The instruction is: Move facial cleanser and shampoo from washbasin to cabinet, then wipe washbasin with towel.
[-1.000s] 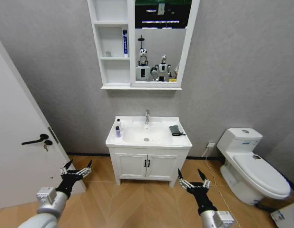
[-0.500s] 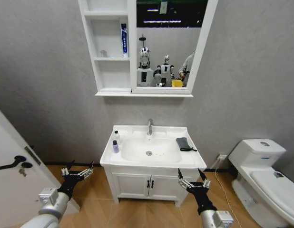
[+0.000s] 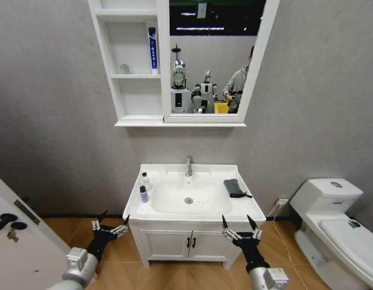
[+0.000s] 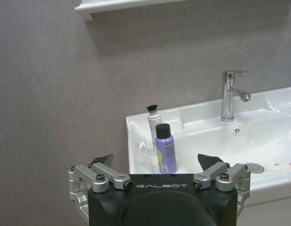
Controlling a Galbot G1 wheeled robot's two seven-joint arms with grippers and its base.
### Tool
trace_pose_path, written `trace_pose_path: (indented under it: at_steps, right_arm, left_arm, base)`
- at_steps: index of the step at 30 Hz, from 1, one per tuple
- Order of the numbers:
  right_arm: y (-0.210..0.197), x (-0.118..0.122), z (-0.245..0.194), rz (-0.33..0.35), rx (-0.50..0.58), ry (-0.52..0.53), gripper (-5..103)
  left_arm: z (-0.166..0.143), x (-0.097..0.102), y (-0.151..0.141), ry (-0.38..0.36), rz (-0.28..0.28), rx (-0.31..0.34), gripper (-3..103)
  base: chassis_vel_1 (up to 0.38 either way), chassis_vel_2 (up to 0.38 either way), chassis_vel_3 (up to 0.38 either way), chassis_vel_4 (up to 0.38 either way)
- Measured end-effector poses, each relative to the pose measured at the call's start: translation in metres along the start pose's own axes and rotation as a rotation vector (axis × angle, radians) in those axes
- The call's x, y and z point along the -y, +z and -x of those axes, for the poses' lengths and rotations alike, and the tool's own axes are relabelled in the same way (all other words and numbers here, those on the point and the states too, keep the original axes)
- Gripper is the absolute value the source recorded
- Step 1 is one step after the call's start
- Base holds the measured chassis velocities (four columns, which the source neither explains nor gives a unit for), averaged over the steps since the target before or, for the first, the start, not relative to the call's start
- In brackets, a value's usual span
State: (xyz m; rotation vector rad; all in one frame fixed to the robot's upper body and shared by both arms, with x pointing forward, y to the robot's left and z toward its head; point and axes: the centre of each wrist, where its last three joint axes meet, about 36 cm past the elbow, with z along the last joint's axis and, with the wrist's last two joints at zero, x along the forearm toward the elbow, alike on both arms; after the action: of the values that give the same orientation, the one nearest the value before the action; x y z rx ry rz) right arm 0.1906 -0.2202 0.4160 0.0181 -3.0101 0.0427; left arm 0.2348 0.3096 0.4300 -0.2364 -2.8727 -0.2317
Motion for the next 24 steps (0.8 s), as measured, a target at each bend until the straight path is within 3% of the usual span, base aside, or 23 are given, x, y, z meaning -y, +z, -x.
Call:
trace_pose_path:
  at_steps: [7, 13, 24]
  right_arm:
    - [0.011, -0.005, 0.001, 0.005, -0.028, -0.016, 100]
    - [0.017, -0.002, 0.003, 0.009, -0.045, -0.014, 100]
    - [0.027, 0.001, 0.005, 0.012, -0.069, 0.000, 100]
  left_arm:
    - [0.023, 0.004, 0.023, 0.093, -0.022, -0.032, 98]
    - [0.057, 0.001, 0.028, 0.131, -0.071, -0.009, 98]
    - [0.125, -0.003, 0.036, 0.083, -0.103, -0.028, 98]
  base:
    - [0.000, 0.000, 0.000, 0.000]
    - [0.000, 0.000, 0.000, 0.000]
    - [0.000, 0.000, 0.000, 0.000]
